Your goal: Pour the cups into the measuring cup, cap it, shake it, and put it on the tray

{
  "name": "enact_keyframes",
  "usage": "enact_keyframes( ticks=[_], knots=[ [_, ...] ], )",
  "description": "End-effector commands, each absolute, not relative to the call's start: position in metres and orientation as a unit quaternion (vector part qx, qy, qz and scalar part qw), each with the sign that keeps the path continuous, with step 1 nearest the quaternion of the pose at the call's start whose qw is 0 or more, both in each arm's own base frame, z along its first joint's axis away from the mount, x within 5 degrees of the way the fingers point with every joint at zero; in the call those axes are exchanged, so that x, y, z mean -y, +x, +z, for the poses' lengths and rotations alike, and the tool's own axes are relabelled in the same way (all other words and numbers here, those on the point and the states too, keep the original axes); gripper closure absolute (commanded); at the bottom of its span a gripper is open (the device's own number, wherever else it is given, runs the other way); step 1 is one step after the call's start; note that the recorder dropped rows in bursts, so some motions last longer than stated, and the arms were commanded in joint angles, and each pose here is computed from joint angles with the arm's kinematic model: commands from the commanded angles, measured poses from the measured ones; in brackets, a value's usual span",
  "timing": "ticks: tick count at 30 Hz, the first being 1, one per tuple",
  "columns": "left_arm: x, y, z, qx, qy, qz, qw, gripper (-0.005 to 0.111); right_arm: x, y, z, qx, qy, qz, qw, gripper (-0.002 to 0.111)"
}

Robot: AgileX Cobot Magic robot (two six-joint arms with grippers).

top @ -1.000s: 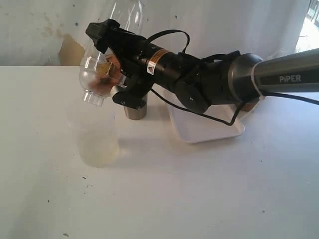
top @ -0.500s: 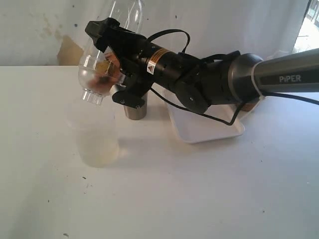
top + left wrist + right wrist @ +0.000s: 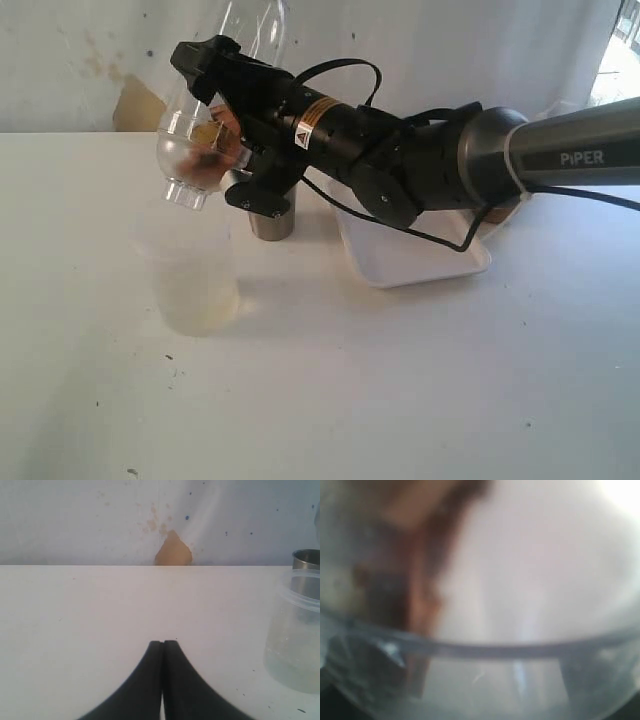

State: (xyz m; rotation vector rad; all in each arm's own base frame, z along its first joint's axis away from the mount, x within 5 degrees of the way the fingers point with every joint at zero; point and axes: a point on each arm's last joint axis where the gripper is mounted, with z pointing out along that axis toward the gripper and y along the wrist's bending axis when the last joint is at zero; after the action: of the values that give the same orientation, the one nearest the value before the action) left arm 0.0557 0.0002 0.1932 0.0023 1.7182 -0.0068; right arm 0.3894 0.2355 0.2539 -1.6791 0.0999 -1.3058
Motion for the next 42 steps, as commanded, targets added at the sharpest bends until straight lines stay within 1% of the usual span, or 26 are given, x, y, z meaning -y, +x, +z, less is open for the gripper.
enact_keyframes(
  ticks=[1,15,21,42],
  knots=[
    [-0.0001,0.0555,0.1921,-0.757,0.001,-0.004,0.654,0.107,-0.2356,0.3875,0.2687,-0.03,-0.664,-0.556,0.499,0.108],
    [-0.0001,0.0555,0.1921,-0.757,0.001,-0.004,0.654,0.107,-0.2388,0.3856,0.2684,-0.026,-0.665,-0.554,0.5,0.108],
    [-0.0001,0.0555,0.1921,-0.757,0.001,-0.004,0.654,0.107,-0.2432,0.3816,0.2688,0.022,-0.663,-0.559,0.497,0.108],
    [-0.0001,0.0555,0.1921,-0.757,0.001,-0.004,0.654,0.107,-0.2423,0.3823,0.2692,0.012,-0.662,-0.558,0.5,0.108]
  ],
)
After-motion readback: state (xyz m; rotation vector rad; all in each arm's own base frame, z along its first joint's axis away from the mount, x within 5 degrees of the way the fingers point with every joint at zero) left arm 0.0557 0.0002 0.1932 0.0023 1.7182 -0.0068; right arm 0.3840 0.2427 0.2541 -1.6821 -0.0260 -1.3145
